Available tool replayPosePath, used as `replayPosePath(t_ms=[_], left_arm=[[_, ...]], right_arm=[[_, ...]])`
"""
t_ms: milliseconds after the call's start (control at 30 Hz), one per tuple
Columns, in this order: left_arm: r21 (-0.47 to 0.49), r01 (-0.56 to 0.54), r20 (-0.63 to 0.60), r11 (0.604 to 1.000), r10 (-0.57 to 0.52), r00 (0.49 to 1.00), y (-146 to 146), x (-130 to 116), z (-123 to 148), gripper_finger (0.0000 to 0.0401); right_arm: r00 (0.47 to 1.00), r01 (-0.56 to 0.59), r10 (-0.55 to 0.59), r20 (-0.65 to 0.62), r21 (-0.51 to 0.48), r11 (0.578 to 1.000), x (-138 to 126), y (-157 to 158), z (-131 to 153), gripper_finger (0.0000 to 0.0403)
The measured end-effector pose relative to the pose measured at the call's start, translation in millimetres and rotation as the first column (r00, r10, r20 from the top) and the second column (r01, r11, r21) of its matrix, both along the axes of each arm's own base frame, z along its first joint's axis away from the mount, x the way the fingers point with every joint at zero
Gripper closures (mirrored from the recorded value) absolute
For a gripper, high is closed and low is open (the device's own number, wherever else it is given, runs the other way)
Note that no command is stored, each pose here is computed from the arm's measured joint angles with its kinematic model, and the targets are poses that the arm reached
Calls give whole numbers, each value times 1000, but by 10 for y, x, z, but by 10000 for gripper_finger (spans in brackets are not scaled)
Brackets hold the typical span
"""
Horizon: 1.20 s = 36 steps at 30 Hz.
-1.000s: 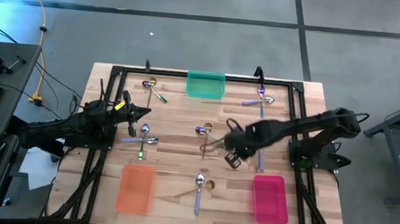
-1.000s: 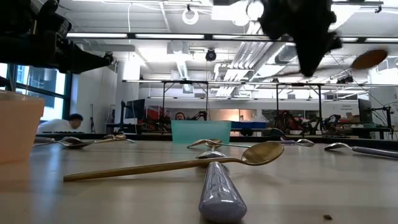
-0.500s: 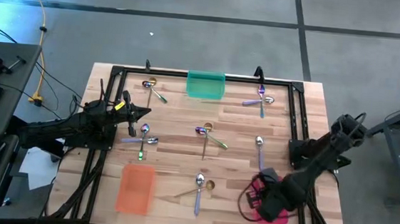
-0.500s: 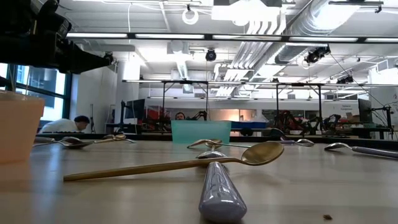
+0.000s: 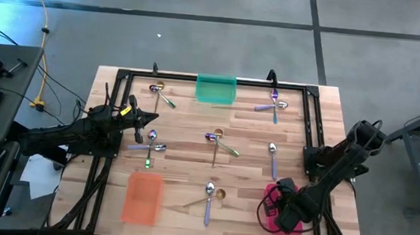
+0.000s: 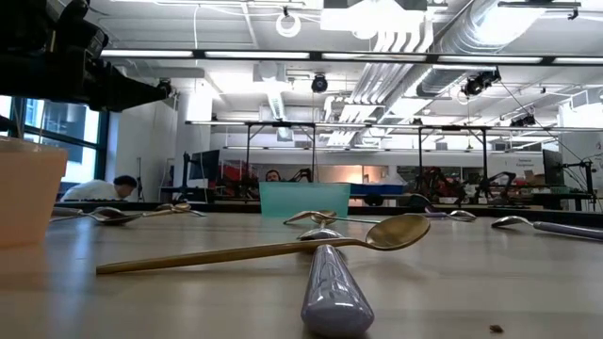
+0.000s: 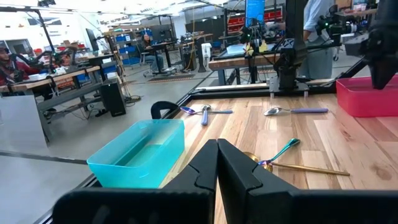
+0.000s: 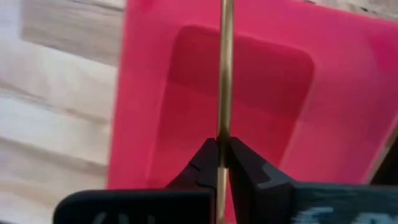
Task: Sort silverware by color (type)
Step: Put the gold spoon into the pink bin
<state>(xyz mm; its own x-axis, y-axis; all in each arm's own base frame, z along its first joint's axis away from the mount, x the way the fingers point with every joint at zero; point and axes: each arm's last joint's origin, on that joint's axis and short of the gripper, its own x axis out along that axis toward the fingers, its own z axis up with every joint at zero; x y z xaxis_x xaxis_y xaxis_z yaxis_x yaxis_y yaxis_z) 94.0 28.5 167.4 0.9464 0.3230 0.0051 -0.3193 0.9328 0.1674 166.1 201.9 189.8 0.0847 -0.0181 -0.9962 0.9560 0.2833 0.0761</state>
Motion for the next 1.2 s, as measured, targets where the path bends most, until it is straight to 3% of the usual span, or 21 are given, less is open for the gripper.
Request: replayPosePath(t_ms=[267, 1000, 1200], left_arm=[[0, 0, 0, 1000, 0, 1000, 0, 0, 0, 401], [0, 0, 0, 1000, 0, 1000, 0, 0, 0, 401], [0, 0, 0, 1000, 0, 1000, 0, 0, 0, 401]], right_arm=[[999, -44, 44, -8, -10, 999, -42, -52, -154, 402], [958, -286, 286, 3, 70, 956, -14, 14, -151, 402], [955, -296, 297, 2, 68, 953, -15, 12, -151, 378]])
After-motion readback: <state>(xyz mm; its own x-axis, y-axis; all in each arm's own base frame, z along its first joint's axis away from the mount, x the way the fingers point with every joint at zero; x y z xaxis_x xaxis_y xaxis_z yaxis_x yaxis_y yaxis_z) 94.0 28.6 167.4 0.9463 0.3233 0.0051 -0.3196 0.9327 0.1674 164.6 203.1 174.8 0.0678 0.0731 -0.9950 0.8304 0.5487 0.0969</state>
